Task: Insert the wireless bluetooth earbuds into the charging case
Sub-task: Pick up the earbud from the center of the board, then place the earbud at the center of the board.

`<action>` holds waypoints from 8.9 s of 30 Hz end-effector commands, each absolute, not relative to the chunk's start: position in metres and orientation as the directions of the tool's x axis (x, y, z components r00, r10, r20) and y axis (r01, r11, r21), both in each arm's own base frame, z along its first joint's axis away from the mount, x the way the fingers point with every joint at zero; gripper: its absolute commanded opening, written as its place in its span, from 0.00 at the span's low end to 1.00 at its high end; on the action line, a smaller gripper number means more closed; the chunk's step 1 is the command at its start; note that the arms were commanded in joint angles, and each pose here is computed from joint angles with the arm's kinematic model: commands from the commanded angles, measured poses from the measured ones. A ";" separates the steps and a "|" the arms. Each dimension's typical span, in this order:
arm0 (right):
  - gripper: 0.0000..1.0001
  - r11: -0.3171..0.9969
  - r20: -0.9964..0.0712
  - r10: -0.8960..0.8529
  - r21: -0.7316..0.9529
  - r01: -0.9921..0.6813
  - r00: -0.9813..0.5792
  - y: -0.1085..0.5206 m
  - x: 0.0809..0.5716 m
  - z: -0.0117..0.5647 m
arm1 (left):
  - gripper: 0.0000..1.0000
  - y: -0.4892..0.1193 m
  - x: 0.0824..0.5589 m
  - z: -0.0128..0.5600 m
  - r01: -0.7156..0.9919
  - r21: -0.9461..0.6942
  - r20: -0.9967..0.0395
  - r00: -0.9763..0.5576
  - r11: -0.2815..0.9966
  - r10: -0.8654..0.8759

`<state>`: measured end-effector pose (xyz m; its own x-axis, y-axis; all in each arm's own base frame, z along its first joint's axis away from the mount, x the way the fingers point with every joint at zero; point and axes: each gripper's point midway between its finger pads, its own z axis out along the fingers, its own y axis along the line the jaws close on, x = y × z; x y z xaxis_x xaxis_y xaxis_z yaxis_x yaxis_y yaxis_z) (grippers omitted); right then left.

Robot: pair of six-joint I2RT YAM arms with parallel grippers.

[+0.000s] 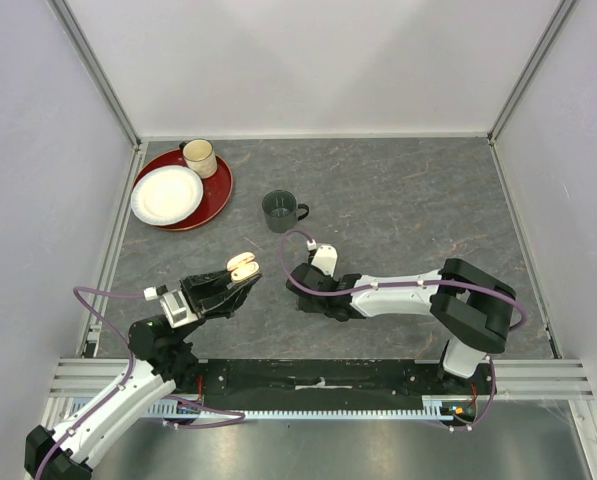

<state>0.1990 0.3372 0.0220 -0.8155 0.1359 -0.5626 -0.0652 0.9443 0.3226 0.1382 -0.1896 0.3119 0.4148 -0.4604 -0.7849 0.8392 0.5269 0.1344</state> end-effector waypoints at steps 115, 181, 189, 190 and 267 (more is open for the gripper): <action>0.39 0.967 -0.623 0.253 0.188 0.173 -0.740 0.238 0.217 0.026 | 0.02 -0.188 0.148 0.310 0.822 0.111 -0.781 0.419 0.558 -0.462; 0.00 0.629 -0.726 0.687 0.621 -0.468 -0.040 0.263 0.200 0.279 | 0.02 -0.197 0.159 0.307 0.833 0.082 -0.803 0.380 0.547 -0.458; 0.00 0.547 -0.681 0.726 0.488 -0.681 0.095 0.282 0.173 0.335 | 0.02 -0.199 0.161 0.306 0.834 0.086 -0.805 0.380 0.545 -0.456; 0.00 0.521 -0.649 0.753 0.485 -0.703 0.110 0.280 0.167 0.345 | 0.02 -0.199 0.161 0.306 0.834 0.085 -0.804 0.381 0.546 -0.456; 0.00 0.936 -0.557 0.220 0.351 0.014 -0.801 0.227 0.197 0.041 | 0.02 -0.202 0.160 0.298 0.850 0.058 -0.822 0.338 0.524 -0.458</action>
<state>0.1978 0.2053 0.0457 -0.7516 0.2525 -0.6094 0.0804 0.9520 0.2954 0.1610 -0.2051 0.2927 0.3162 -0.4509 -0.8347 0.8572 0.5128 0.0477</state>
